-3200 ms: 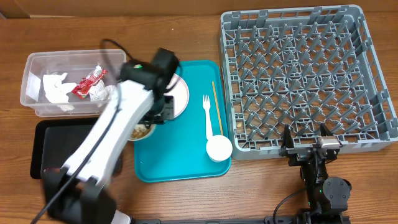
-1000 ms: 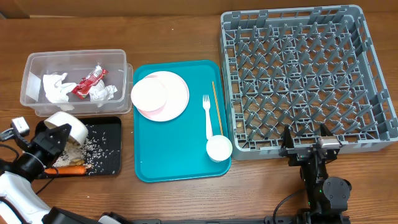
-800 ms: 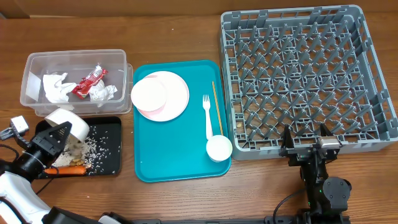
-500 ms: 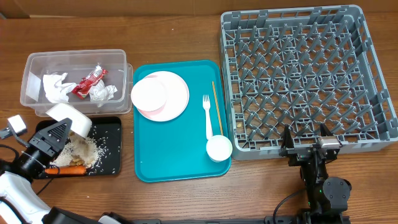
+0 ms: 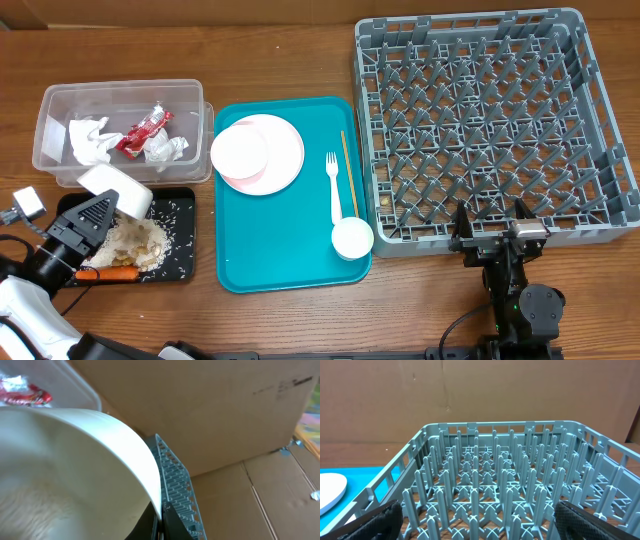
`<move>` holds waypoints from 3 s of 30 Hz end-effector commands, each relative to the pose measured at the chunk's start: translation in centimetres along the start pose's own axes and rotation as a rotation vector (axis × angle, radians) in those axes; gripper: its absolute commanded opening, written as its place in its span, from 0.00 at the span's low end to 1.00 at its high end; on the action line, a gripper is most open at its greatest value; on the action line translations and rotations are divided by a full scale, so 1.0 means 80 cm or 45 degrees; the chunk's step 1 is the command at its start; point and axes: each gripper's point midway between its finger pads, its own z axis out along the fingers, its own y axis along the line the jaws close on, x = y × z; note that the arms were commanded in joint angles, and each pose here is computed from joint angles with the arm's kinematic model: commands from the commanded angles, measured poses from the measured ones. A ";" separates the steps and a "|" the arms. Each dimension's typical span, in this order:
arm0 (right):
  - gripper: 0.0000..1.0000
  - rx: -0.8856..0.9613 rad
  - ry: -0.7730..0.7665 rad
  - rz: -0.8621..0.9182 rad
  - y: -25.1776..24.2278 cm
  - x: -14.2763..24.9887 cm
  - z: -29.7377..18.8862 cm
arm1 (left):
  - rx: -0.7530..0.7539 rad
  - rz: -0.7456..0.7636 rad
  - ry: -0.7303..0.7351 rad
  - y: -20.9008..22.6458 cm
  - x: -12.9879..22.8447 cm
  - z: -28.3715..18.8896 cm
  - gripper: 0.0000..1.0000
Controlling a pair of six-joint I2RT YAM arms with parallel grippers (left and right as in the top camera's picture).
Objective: Sort waste into correct bins and load items into the dishwasher
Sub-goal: 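Tilt the bowl with the left gripper to dump rice onto the black tray, then carry the empty white bowl right and set it on the teal tray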
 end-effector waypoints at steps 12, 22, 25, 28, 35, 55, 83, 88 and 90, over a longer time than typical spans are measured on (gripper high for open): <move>1.00 0.001 -0.010 -0.002 -0.001 0.001 0.000 | 0.067 -0.001 -0.028 -0.017 -0.003 -0.002 0.04; 1.00 0.001 -0.010 -0.002 -0.001 0.001 0.000 | 0.081 -0.039 -0.034 -0.017 -0.011 -0.002 0.04; 1.00 0.001 -0.010 -0.002 -0.001 0.001 0.000 | 0.106 0.013 -0.041 -0.022 -0.010 -0.003 0.04; 1.00 0.001 -0.010 -0.002 -0.001 0.001 0.000 | 0.087 -0.091 -0.032 -0.017 -0.011 -0.002 0.04; 1.00 0.001 -0.010 -0.002 -0.001 0.001 0.000 | 0.126 -0.080 -0.040 -0.023 -0.014 -0.003 0.04; 1.00 0.001 -0.010 -0.002 -0.001 0.001 0.000 | 0.131 -0.112 -0.039 -0.023 -0.011 -0.003 0.04; 1.00 0.001 -0.010 -0.002 -0.001 0.001 0.000 | 0.085 -0.087 -0.019 -0.016 -0.004 0.000 0.04; 1.00 0.001 -0.010 -0.002 -0.001 0.001 0.000 | 0.018 -0.083 -0.003 -0.004 -0.002 0.001 0.04; 1.00 0.001 -0.010 -0.002 -0.001 0.001 0.000 | -0.012 -0.082 0.005 0.000 0.000 0.001 0.04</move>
